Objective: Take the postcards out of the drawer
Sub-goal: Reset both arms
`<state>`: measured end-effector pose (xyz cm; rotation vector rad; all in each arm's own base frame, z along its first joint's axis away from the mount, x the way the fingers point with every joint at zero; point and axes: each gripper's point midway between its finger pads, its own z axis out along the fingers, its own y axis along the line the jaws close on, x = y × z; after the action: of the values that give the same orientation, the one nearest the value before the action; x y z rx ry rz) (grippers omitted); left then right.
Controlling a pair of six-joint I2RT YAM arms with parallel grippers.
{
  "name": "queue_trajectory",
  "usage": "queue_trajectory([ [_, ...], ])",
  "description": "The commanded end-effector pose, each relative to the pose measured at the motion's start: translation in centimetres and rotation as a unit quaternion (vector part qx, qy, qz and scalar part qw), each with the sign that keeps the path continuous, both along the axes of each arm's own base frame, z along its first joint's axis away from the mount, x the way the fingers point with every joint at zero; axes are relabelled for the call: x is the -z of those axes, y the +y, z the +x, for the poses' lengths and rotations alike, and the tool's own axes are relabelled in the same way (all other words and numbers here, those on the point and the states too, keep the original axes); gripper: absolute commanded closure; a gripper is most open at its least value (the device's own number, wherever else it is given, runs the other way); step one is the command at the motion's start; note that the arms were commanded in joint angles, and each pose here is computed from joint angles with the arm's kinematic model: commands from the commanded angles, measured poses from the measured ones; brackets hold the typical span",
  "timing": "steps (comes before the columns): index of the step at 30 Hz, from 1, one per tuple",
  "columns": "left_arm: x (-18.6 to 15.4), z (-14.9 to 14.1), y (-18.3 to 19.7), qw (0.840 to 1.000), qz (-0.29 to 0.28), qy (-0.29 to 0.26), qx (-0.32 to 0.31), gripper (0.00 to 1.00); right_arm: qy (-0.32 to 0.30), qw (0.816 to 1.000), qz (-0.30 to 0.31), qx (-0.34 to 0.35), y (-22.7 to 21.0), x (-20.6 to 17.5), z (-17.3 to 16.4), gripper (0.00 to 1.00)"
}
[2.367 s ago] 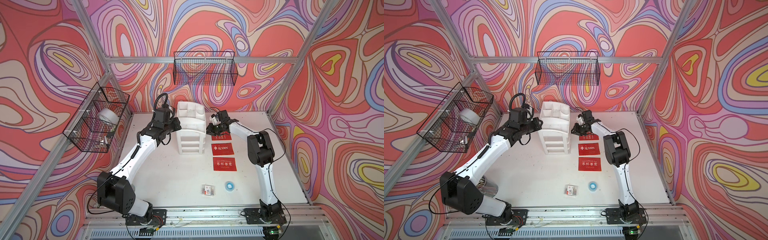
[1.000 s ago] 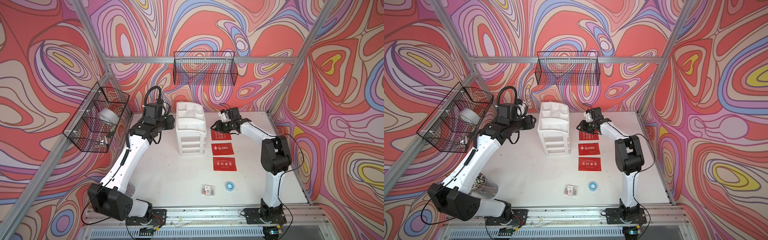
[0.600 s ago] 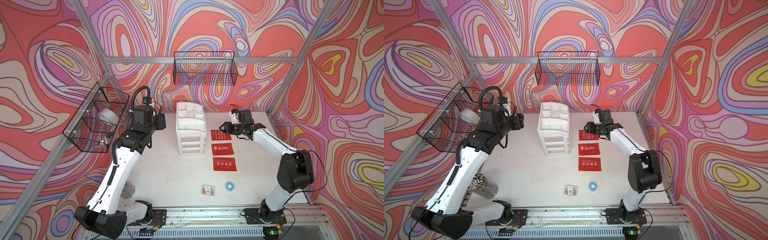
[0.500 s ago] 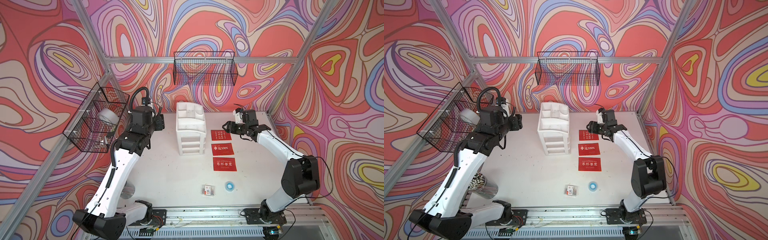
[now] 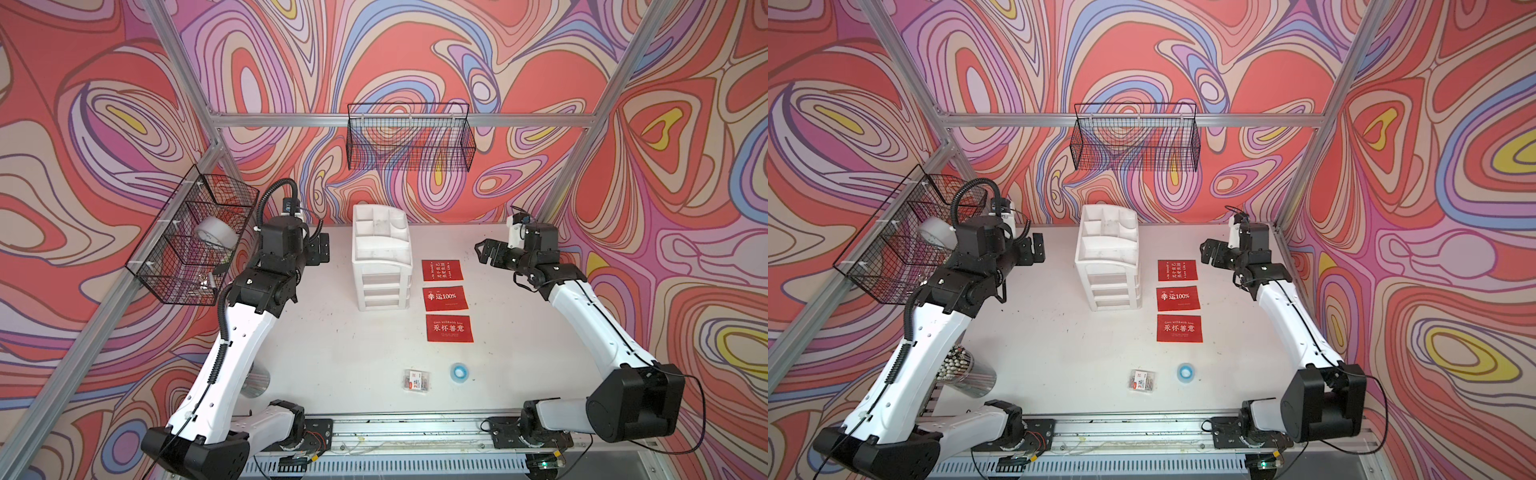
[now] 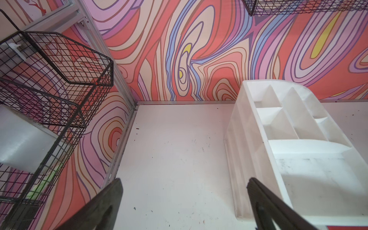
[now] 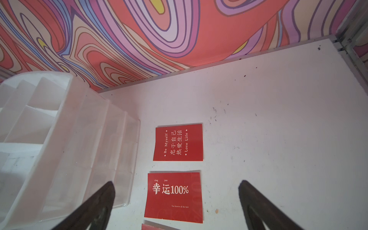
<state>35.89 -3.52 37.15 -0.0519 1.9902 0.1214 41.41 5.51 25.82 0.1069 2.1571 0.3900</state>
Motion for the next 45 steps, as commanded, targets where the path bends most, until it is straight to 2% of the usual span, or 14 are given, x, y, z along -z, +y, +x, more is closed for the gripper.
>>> queue_trajectory([
  [1, -0.9, -1.0, 1.0, 1.0, 0.014, -0.008, -0.011, 0.0, -0.012, 1.0, -0.01, 0.017, -1.8, -0.6, -0.8, 0.02],
  [9, -0.5, -1.0, 1.7, 1.0, 0.0, 0.01, -0.021, 0.0, -0.032, 0.999, 0.009, 0.043, -4.4, -1.5, -1.6, 0.02],
  [13, 1.2, -0.3, 3.2, 0.998, 0.002, -0.006, -0.069, 0.0, -0.028, 0.997, 0.012, 0.069, -5.9, -0.6, -1.6, 0.02],
  [16, 3.5, 0.3, 3.7, 0.997, -0.001, -0.02, -0.074, 0.0, -0.02, 0.995, 0.008, 0.1, -7.6, 0.5, -1.6, 0.02],
  [20, 7.0, 0.8, 4.3, 0.996, -0.002, -0.034, -0.081, 0.0, -0.007, 0.994, 0.02, 0.109, -8.8, 2.1, -1.6, 0.02],
  [25, 13.0, 1.3, 5.1, 0.996, 0.005, -0.026, -0.088, 0.0, -0.042, 0.99, 0.003, 0.138, -10.6, 3.1, -2.0, 0.02],
  [28, 15.9, 1.5, 4.7, 0.997, 0.017, -0.035, -0.066, 0.0, -0.039, 0.988, -0.006, 0.148, -11.3, 4.3, -2.0, 0.02],
  [32, 18.6, 1.7, 4.6, 0.997, 0.022, -0.054, -0.047, 0.0, -0.067, 0.983, -0.024, 0.167, -12.2, 5.9, -2.3, 0.02],
  [34, 20.9, 1.3, 5.0, 0.998, 0.015, -0.044, -0.045, 0.0, -0.06, 0.981, -0.029, 0.184, -12.8, 7.1, -2.3, 0.02],
  [38, 22.4, 1.6, 5.5, 0.998, -0.007, -0.049, -0.04, 0.0, -0.071, 0.981, -0.034, 0.179, -12.9, 8.5, -2.1, 0.02],
  [42, 23.6, 1.8, 5.5, 0.998, -0.009, -0.055, -0.035, 0.0, -0.11, 0.977, -0.042, 0.177, -12.8, 9.3, -2.5, 0.02],
  [45, 24.3, 1.9, 5.3, 0.998, -0.012, -0.056, -0.023, 0.0, -0.111, 0.979, -0.045, 0.163, -12.4, 10.4, -2.5, 0.02],
])
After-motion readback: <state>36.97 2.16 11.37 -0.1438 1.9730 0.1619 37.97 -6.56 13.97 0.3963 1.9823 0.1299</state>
